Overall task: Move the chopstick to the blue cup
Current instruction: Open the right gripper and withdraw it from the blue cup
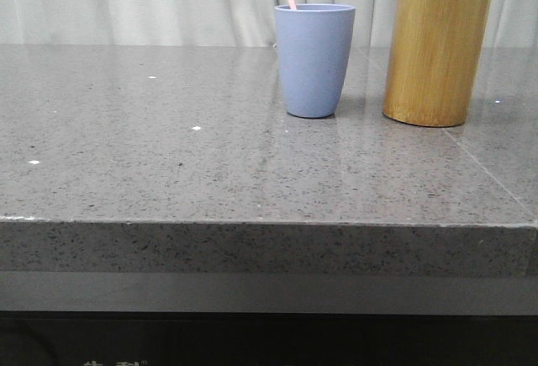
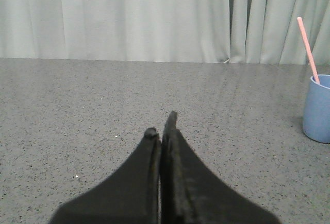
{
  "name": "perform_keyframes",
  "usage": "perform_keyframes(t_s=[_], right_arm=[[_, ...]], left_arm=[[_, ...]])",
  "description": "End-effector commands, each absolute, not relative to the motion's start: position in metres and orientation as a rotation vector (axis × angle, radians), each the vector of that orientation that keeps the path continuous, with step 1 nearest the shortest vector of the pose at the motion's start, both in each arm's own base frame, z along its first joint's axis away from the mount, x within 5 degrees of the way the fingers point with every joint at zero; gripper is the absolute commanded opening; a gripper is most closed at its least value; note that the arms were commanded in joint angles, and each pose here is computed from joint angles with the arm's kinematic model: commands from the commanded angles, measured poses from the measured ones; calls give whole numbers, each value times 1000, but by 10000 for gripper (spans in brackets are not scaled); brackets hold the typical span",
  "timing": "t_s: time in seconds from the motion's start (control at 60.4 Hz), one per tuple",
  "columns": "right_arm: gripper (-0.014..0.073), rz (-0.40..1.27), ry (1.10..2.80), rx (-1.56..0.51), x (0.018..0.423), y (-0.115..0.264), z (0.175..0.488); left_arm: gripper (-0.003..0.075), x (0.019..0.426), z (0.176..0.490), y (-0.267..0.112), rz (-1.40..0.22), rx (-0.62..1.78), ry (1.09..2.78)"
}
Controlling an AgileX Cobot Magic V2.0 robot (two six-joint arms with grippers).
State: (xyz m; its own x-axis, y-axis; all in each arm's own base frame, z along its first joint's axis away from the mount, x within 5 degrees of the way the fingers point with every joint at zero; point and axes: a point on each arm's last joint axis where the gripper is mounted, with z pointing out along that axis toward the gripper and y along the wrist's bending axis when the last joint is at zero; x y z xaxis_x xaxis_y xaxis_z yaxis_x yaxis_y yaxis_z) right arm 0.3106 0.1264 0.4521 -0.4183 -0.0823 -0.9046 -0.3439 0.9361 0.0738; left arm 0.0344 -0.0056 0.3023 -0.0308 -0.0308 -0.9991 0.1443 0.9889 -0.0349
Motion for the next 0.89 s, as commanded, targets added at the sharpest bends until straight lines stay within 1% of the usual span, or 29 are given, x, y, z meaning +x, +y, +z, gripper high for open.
perform_keyframes(t_s=[0.0, 0.083, 0.248, 0.381, 0.447, 0.563, 0.877], right_arm=[[-69, 266, 1921, -267, 286, 102, 486], [-68, 221, 1983, -219, 276, 82, 488], [-68, 135, 2044, -98, 252, 42, 487], [-68, 79, 2049, -7, 224, 17, 474], [-68, 60, 2046, 14, 212, 11, 461], [-68, 56, 1985, 17, 187, 8, 442], [-68, 91, 1804, 17, 117, 6, 354]], left_arm=[[-19, 34, 317, -6, -161, 70, 1502], [-19, 34, 317, -6, -161, 70, 1502], [-19, 34, 317, -6, -161, 70, 1502], [-19, 34, 317, -6, -161, 70, 1502], [-19, 34, 317, -6, -161, 70, 1502], [-19, 34, 317, -6, -161, 70, 1502], [-19, 34, 317, -6, -161, 70, 1502]])
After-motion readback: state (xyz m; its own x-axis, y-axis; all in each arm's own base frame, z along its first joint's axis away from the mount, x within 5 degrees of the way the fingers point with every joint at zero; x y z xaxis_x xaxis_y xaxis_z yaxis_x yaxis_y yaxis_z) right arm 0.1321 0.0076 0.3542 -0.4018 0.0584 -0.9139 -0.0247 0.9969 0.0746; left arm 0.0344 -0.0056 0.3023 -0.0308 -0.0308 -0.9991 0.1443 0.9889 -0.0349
